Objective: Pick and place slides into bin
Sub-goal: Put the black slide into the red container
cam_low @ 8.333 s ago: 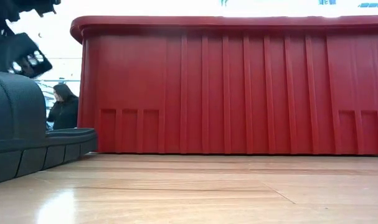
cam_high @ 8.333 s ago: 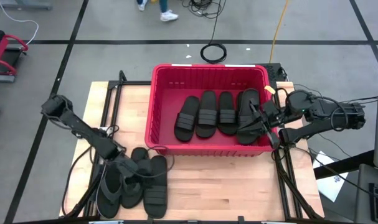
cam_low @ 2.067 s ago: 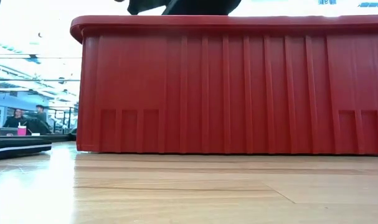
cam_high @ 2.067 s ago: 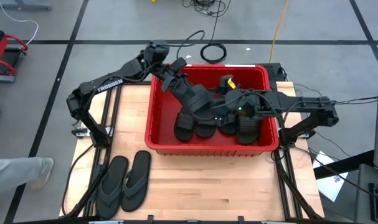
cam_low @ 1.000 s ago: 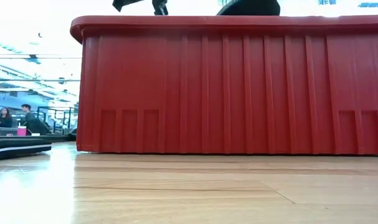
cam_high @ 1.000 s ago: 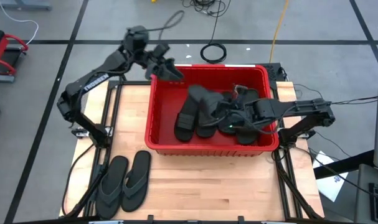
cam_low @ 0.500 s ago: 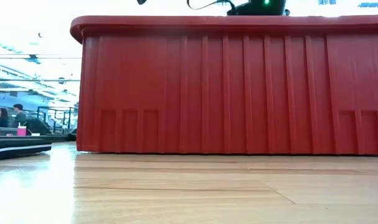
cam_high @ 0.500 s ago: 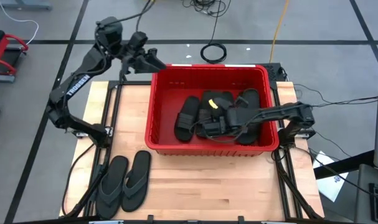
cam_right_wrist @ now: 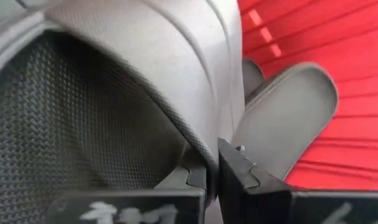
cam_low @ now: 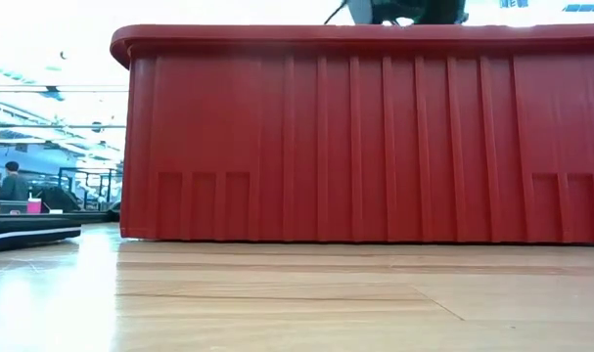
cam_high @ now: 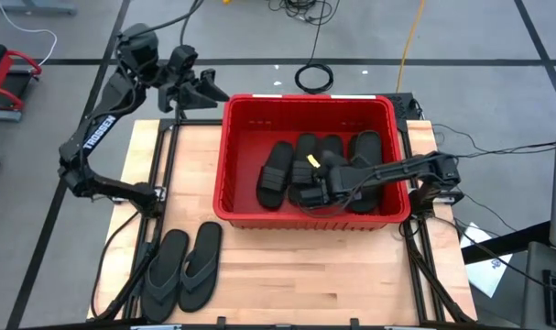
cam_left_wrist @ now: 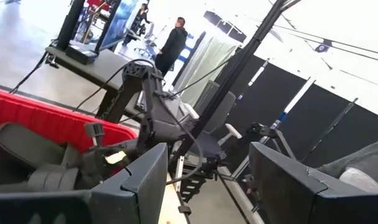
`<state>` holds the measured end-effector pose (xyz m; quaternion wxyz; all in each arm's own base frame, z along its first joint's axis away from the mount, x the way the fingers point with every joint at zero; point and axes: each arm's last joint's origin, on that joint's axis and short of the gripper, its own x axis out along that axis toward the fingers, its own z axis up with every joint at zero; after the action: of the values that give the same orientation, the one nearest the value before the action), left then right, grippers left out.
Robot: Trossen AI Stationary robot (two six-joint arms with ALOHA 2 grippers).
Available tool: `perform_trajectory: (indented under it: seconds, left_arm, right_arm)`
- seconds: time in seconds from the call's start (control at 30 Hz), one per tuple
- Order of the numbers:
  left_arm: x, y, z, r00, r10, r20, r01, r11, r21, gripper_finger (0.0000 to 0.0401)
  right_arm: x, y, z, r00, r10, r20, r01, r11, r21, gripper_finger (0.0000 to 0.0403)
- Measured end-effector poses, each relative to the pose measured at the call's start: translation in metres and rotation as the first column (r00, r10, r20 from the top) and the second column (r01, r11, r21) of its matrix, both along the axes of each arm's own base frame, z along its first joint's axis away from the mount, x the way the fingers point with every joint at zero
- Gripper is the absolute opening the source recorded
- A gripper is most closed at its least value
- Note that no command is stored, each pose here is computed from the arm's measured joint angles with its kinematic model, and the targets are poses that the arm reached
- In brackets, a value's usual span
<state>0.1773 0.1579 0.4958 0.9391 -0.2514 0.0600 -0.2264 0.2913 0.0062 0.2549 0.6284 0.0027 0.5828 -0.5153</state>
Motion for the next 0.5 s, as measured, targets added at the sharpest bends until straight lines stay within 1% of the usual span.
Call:
perform_trajectory:
  seconds: [0.1,0.33,0.4,0.5]
  left_arm:
    - [-0.003,-0.003,0.001,1.0,0.0,-0.004,0.0,1.0,-0.003,0.0223]
    - [-0.006,-0.006,0.001,1.0,-0.001,-0.021,0.0,1.0,-0.026,0.0223]
    - [-0.006,-0.007,0.0,1.0,-0.001,-0.027,0.0,0.999,-0.032,0.0223]
    - [-0.006,-0.007,0.0,0.999,-0.001,-0.033,0.0,0.999,-0.04,0.0223]
  right_arm:
    - [-0.007,0.001,-0.01,0.999,-0.032,-0.02,0.032,0.999,-0.003,0.0002]
    - [-0.017,0.002,-0.024,0.995,-0.025,-0.092,0.026,1.0,0.005,0.0002]
    - [-0.016,0.003,-0.025,0.995,-0.005,-0.098,0.008,1.0,0.029,0.0005]
    - [-0.013,0.004,-0.026,0.998,0.024,-0.065,-0.019,0.997,0.079,0.0024]
